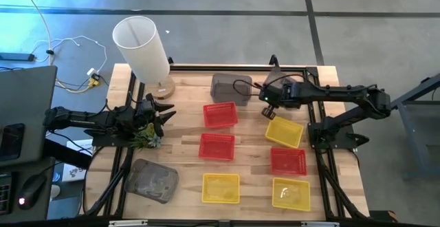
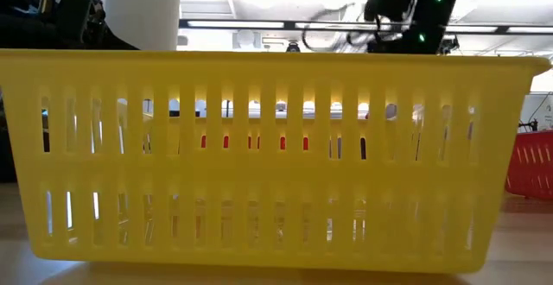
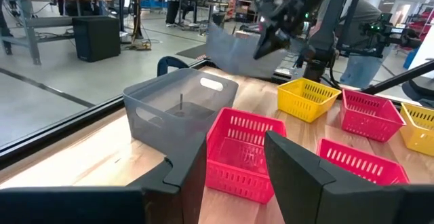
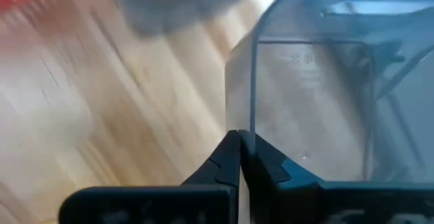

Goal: Stack baskets by color
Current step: Stack the right black bin on the middle black bin

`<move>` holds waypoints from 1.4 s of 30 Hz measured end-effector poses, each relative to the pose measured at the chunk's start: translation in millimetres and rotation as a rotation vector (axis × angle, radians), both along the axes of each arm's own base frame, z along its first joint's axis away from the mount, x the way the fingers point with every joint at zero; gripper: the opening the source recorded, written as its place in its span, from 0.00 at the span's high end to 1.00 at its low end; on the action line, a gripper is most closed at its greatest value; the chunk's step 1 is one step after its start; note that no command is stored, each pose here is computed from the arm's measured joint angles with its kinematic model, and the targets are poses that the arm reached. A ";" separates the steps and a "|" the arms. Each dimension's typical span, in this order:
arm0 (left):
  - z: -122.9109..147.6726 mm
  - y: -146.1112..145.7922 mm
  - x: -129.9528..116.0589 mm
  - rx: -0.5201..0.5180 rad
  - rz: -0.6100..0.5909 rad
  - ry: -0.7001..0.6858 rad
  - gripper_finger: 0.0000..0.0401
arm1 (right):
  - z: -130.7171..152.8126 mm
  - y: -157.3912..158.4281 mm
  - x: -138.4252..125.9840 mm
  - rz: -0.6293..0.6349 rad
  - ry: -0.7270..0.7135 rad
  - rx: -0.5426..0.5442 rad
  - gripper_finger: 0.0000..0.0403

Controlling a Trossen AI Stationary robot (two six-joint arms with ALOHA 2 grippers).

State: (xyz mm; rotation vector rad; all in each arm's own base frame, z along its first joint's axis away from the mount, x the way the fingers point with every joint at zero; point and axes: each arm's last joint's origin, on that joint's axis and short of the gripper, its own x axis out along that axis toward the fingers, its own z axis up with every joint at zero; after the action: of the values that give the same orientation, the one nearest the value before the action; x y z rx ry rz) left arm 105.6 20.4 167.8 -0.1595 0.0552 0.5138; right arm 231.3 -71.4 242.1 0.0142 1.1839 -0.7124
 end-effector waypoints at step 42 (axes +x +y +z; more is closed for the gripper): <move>-6.9 -0.1 -1.0 -0.008 0.001 0.073 0.66 | 124.7 -20.6 114.6 0.373 -0.180 -0.203 1.00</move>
State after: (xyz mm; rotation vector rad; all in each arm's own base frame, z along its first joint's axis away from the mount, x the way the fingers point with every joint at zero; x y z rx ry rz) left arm 104.7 20.3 160.8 -0.1485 0.1285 0.5205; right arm 345.9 -92.0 366.8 -0.2996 0.9043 -0.4861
